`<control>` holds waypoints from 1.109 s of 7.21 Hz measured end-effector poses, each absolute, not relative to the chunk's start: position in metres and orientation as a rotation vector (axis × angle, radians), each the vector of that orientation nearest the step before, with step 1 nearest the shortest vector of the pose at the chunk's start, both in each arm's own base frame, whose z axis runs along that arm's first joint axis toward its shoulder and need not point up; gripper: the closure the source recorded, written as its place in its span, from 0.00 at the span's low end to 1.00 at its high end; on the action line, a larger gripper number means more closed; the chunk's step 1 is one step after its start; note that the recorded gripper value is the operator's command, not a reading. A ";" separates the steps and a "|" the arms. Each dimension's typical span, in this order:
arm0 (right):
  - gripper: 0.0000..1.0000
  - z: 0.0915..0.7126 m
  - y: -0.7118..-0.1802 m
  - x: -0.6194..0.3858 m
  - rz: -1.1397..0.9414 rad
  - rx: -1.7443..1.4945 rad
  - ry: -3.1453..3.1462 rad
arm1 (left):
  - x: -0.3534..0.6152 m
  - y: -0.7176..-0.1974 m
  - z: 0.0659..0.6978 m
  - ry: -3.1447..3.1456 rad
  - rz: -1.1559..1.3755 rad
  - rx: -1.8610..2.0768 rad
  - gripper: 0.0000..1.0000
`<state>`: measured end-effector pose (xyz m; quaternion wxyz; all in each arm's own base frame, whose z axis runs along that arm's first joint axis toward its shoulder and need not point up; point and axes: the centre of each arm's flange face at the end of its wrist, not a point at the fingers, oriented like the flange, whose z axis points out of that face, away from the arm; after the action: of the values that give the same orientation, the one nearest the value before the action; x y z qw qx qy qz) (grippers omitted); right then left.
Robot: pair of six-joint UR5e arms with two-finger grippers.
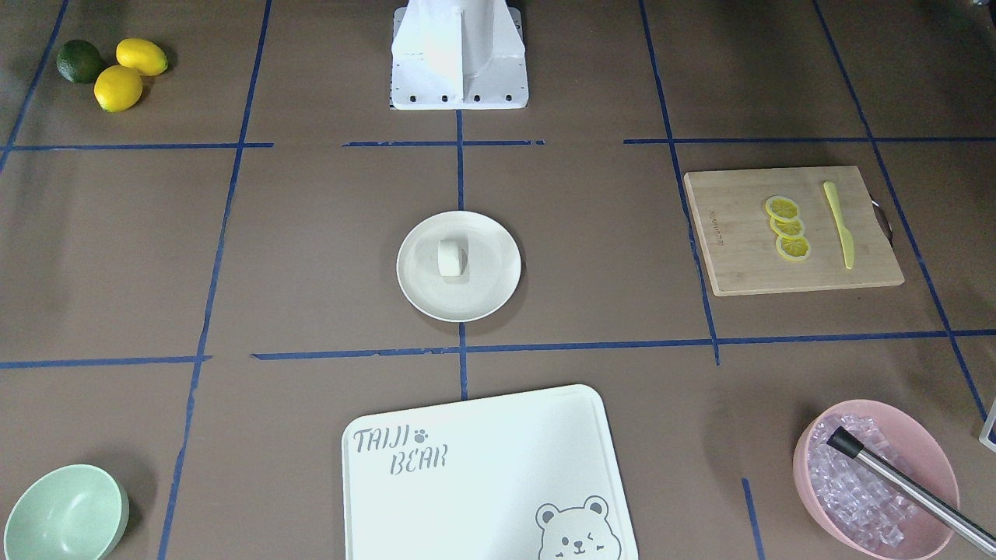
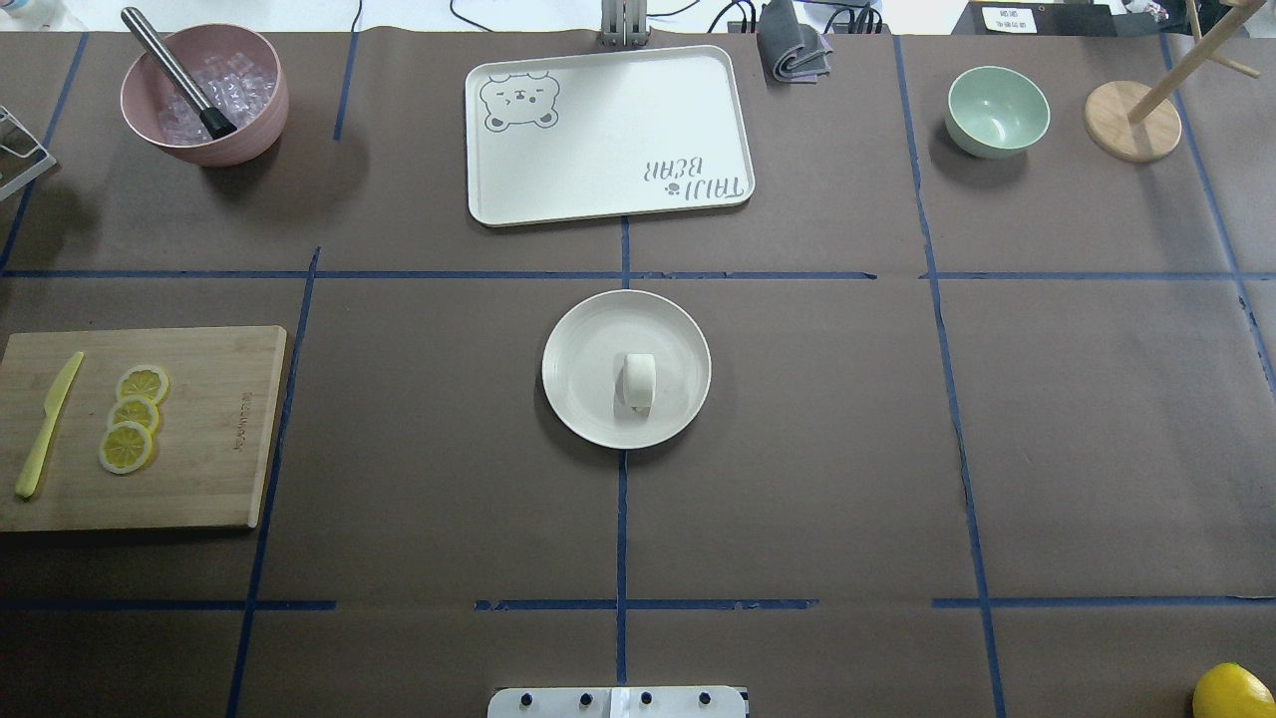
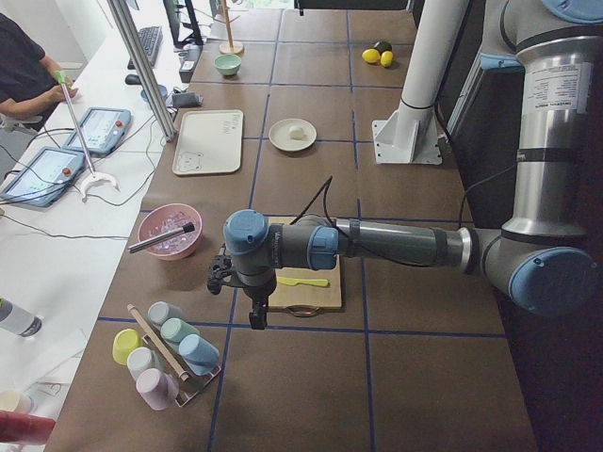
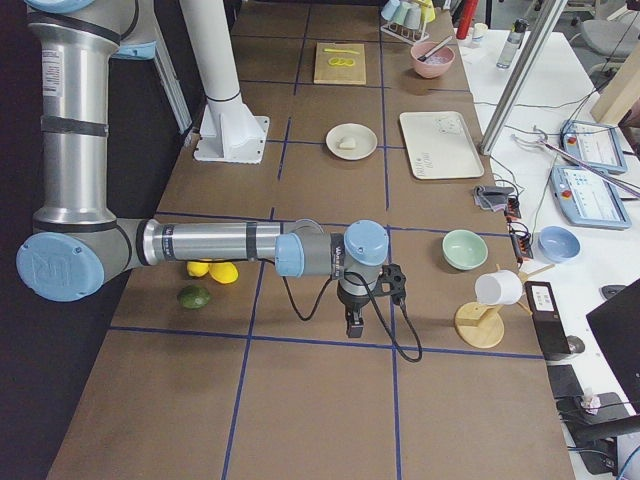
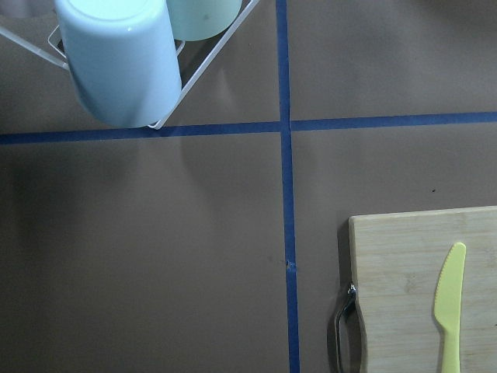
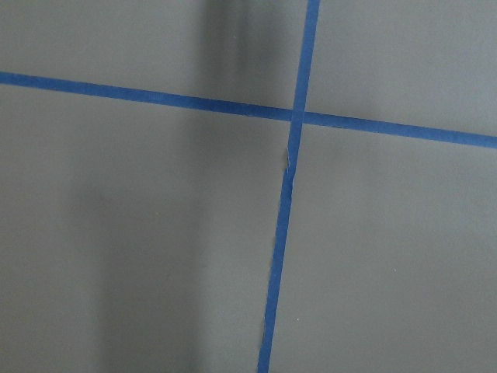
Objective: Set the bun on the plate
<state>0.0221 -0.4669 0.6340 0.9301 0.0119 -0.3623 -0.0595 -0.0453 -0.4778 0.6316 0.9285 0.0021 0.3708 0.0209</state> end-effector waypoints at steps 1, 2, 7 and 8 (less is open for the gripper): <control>0.00 0.632 -0.469 0.022 -0.123 0.028 -0.741 | -0.044 -0.477 0.631 0.772 0.043 0.004 0.00; 0.00 0.632 -0.471 0.021 -0.124 0.028 -0.744 | -0.043 -0.477 0.630 0.789 0.043 0.002 0.00; 0.00 0.638 -0.455 0.021 -0.128 0.012 -0.755 | -0.041 -0.479 0.626 0.799 0.048 0.006 0.00; 0.00 0.640 -0.451 0.020 -0.147 0.014 -0.752 | -0.041 -0.478 0.628 0.799 0.047 0.003 0.00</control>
<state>0.0196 -0.4508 0.6396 0.9274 0.0069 -0.3671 -0.0718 -0.0411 -0.4779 0.6278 0.9211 0.0013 0.3888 0.0230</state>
